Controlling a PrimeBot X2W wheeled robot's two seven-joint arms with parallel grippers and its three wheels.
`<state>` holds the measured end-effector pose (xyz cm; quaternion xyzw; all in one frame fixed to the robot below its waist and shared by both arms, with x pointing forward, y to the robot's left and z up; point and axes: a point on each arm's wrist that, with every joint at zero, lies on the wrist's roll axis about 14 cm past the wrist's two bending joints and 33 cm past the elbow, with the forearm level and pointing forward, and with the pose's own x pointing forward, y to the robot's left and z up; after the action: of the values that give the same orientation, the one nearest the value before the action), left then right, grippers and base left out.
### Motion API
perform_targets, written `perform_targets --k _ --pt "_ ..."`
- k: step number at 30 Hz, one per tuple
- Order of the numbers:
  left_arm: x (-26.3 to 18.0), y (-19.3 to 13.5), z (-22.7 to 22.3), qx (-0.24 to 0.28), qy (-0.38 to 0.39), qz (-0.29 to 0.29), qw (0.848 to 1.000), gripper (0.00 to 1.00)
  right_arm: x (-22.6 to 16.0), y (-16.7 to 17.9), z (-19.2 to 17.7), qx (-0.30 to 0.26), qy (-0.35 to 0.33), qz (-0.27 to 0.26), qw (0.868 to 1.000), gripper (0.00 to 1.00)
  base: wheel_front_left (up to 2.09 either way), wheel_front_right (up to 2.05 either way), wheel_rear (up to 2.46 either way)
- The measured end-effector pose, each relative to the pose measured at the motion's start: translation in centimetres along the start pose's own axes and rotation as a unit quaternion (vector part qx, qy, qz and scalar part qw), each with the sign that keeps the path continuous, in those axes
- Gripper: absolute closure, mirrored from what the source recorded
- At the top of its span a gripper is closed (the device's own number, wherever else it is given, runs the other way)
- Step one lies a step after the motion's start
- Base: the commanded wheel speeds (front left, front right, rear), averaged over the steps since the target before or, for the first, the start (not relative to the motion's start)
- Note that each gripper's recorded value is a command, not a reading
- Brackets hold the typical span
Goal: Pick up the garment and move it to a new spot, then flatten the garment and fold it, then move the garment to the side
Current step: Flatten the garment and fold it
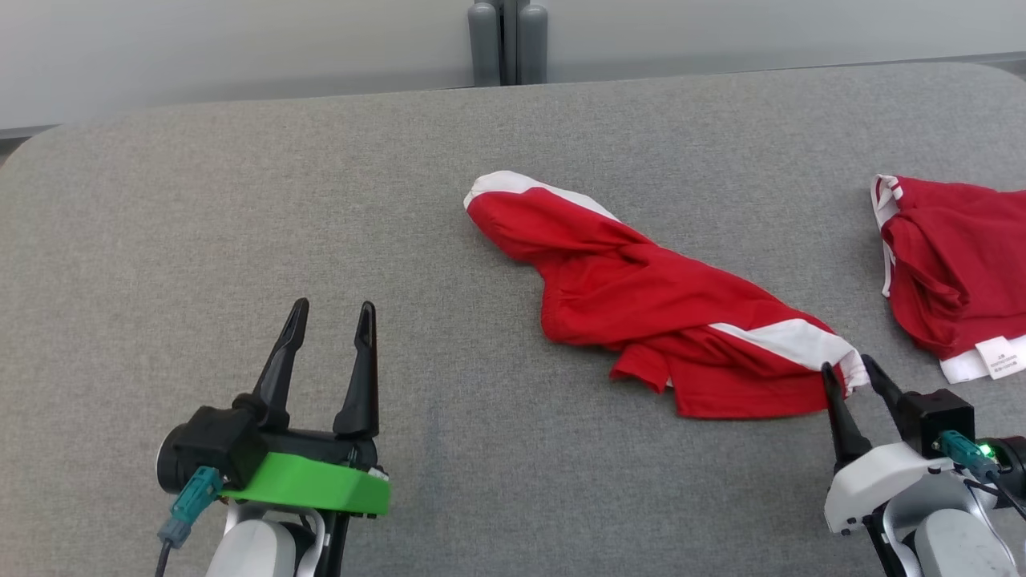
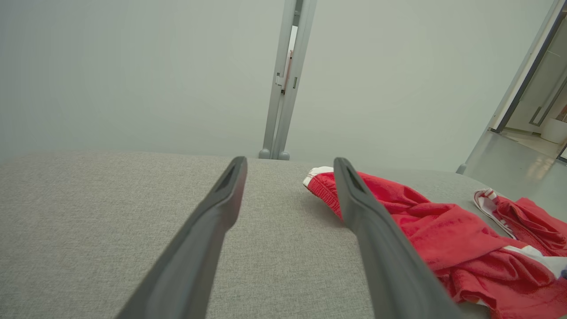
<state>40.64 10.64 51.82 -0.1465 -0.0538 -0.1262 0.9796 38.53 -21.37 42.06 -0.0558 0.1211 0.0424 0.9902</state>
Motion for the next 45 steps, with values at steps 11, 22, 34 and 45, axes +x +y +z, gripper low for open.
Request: perform_targets --k 11,22,34,45 --pt "-0.1 -0.1 0.6 0.004 -0.008 -0.002 1.000 0.00 0.9 5.8 9.5 0.026 -0.164 0.073 0.983 0.00 0.00 0.00 0.00" --pt "-1.3 0.6 1.4 0.007 -0.015 0.012 1.000 0.00 -0.7 13.3 12.5 0.059 -0.208 0.171 0.961 0.00 0.00 0.00 0.00" --pt "-2.9 1.8 1.2 0.010 -0.007 0.037 0.999 0.00 1.9 15.8 7.9 -0.082 -0.136 0.229 0.960 0.00 0.00 0.00 0.00" --pt "-3.8 3.2 0.8 0.004 0.001 0.065 0.998 0.00 5.6 16.8 3.1 -0.235 -0.051 0.284 0.928 0.00 0.00 0.00 0.00"
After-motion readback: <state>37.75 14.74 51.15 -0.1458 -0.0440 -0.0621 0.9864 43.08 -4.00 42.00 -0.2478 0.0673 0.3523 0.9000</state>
